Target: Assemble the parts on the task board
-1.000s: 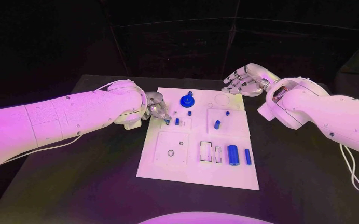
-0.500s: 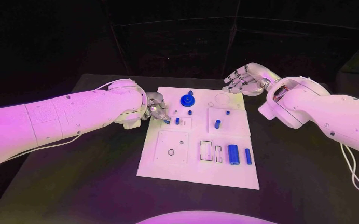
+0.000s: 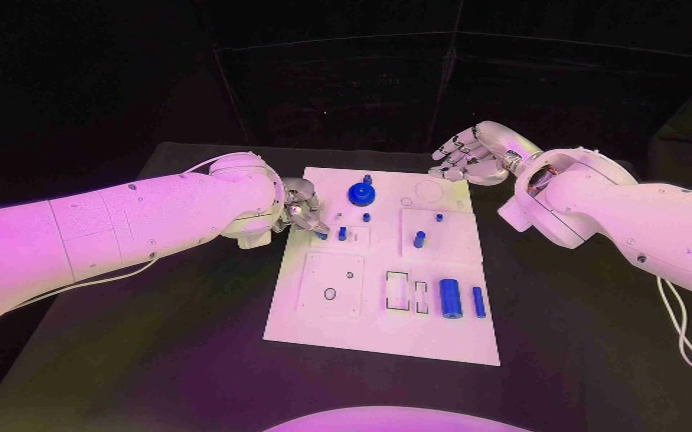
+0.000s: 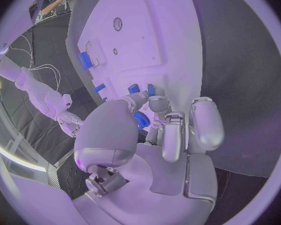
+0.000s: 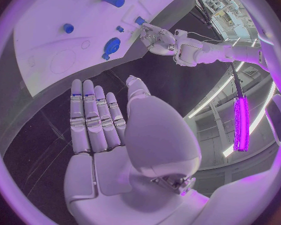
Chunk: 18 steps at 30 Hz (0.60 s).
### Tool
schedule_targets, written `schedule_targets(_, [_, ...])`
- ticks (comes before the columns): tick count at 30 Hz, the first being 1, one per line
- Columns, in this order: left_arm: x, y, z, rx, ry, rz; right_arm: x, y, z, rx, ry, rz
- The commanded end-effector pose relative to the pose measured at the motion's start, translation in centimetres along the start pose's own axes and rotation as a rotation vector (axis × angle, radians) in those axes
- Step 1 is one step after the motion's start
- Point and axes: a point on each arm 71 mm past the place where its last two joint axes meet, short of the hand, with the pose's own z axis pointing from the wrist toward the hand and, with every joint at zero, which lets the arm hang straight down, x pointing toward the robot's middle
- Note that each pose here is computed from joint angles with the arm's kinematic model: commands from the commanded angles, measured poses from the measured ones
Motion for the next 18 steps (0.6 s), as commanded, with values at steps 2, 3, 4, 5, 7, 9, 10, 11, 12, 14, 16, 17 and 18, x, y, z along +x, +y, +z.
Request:
schedule_targets(2, [0.41, 0.1, 0.19, -0.022, 0.028, 0.022, -0.1, 0.18, 0.01, -0.011, -0.003, 0.002])
schedule_targets(3, [0.41, 0.06, 0.22, -0.021, 0.028, 0.022, -0.09, 0.18, 0.01, -0.011, -0.003, 0.002])
schedule_targets(4, [0.4, 0.0, 0.25, -0.019, 0.027, 0.021, -0.09, 0.19, 0.02, -0.012, -0.003, 0.002])
schedule_targets(5, [0.39, -0.05, 0.29, -0.018, 0.026, 0.021, -0.08, 0.19, 0.02, -0.012, -0.003, 0.002])
schedule_targets(7, [0.37, -0.12, 0.34, -0.017, 0.024, 0.021, -0.08, 0.2, 0.03, -0.012, -0.003, 0.002])
schedule_targets(9, [0.35, -0.18, 0.41, -0.018, 0.024, 0.021, -0.07, 0.2, 0.03, -0.012, -0.002, 0.002])
schedule_targets(10, [0.35, -0.2, 0.43, -0.018, 0.024, 0.021, -0.07, 0.2, 0.03, -0.012, -0.002, 0.002])
schedule_targets(11, [0.34, -0.21, 0.47, -0.018, 0.025, 0.021, -0.07, 0.21, 0.03, -0.012, -0.002, 0.002])
schedule_targets(12, [0.34, -0.22, 0.5, -0.018, 0.026, 0.022, -0.06, 0.21, 0.03, -0.012, -0.002, 0.002])
schedule_targets(14, [0.33, -0.23, 0.56, -0.017, 0.029, 0.024, -0.05, 0.23, 0.03, -0.012, -0.001, 0.002])
schedule_targets(16, [0.32, -0.23, 0.6, -0.017, 0.031, 0.025, -0.04, 0.25, 0.0, -0.012, 0.0, 0.002])
schedule_targets(17, [0.31, -0.23, 0.62, -0.017, 0.032, 0.025, -0.03, 0.26, 0.0, -0.013, 0.0, 0.003])
schedule_targets(18, [0.31, -0.22, 0.64, -0.018, 0.032, 0.026, -0.03, 0.26, -0.01, -0.013, 0.001, 0.003])
